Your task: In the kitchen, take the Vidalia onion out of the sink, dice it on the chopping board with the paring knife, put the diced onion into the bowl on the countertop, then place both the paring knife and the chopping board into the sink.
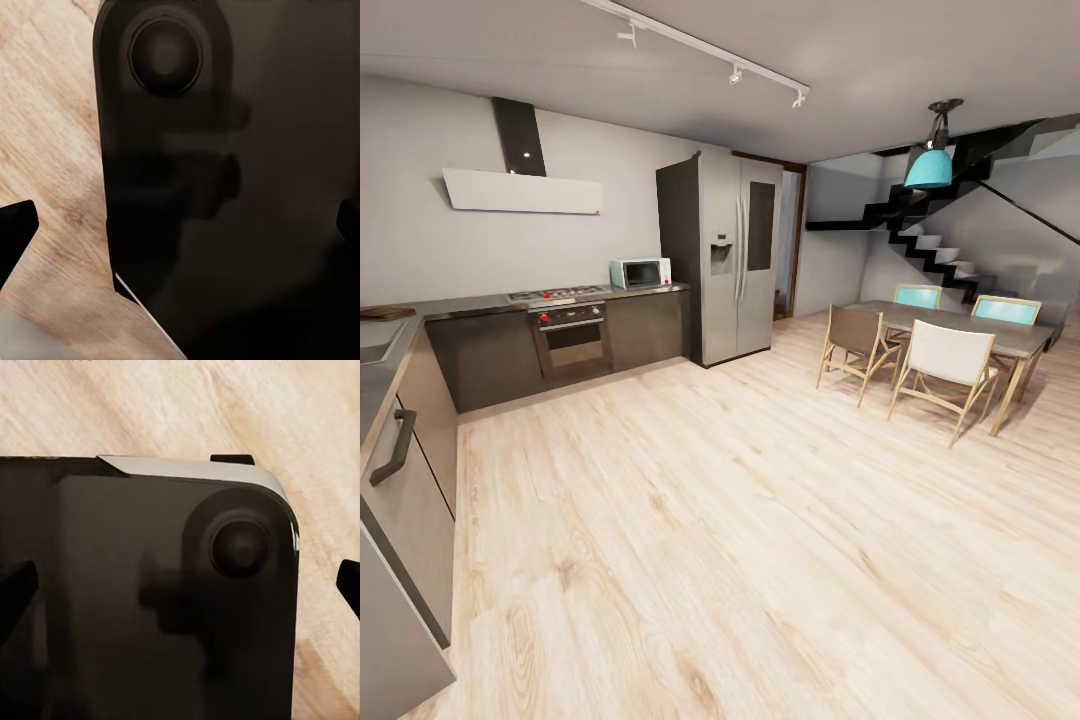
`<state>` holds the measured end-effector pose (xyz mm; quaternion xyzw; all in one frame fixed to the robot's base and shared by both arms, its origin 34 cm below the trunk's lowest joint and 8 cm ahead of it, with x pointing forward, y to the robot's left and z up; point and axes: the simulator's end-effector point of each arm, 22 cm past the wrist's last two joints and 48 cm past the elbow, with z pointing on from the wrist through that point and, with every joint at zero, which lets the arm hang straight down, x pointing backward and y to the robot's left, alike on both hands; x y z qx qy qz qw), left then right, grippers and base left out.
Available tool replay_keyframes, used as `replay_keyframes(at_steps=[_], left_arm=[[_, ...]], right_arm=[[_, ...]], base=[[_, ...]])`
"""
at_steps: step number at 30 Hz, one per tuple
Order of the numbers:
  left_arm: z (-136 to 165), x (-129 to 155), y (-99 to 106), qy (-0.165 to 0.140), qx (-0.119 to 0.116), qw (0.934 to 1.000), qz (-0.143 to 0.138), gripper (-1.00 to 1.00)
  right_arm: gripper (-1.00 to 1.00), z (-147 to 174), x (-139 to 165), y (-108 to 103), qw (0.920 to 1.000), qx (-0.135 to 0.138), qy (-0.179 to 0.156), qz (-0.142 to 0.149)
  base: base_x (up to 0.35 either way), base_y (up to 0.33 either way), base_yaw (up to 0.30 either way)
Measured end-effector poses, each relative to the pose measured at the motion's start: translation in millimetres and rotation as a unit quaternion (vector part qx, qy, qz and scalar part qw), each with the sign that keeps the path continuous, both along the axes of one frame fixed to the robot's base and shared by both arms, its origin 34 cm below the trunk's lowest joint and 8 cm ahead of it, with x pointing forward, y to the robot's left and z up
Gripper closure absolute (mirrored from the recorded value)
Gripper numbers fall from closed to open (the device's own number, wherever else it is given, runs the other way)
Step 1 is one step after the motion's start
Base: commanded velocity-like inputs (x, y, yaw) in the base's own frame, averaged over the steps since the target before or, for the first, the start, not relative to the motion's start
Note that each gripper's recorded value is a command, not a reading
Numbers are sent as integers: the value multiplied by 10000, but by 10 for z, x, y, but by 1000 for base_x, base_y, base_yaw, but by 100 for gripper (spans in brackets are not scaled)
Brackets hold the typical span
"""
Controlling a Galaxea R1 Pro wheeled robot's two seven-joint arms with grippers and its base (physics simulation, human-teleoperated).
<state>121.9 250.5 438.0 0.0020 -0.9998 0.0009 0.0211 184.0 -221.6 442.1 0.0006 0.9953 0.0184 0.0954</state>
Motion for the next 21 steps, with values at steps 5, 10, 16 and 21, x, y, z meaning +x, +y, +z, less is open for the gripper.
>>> replay_keyframes(at_steps=[5, 10, 16, 21], left_arm=[[0, 0, -7, 0, -4, 10000, 1, -100], [0, 0, -2, 0, -1, 10000, 1, -100], [-3, 127, -5, -190, 0, 9998, 7, -100], [3, 409, 4, -610, 9, 9981, 9, -100]], right_arm=[[-100, 2, 29, -13, 10000, -8, -35, -7], [-100, 4, 39, 9, 10000, 6, -46, -12], [-100, 4, 41, -12, 10000, -7, -50, -5], [-100, 16, 154, -29, 9998, -19, -182, -6]], base=[[0, 0, 0], [0, 0, 0], [0, 0, 0], [0, 0, 0]])
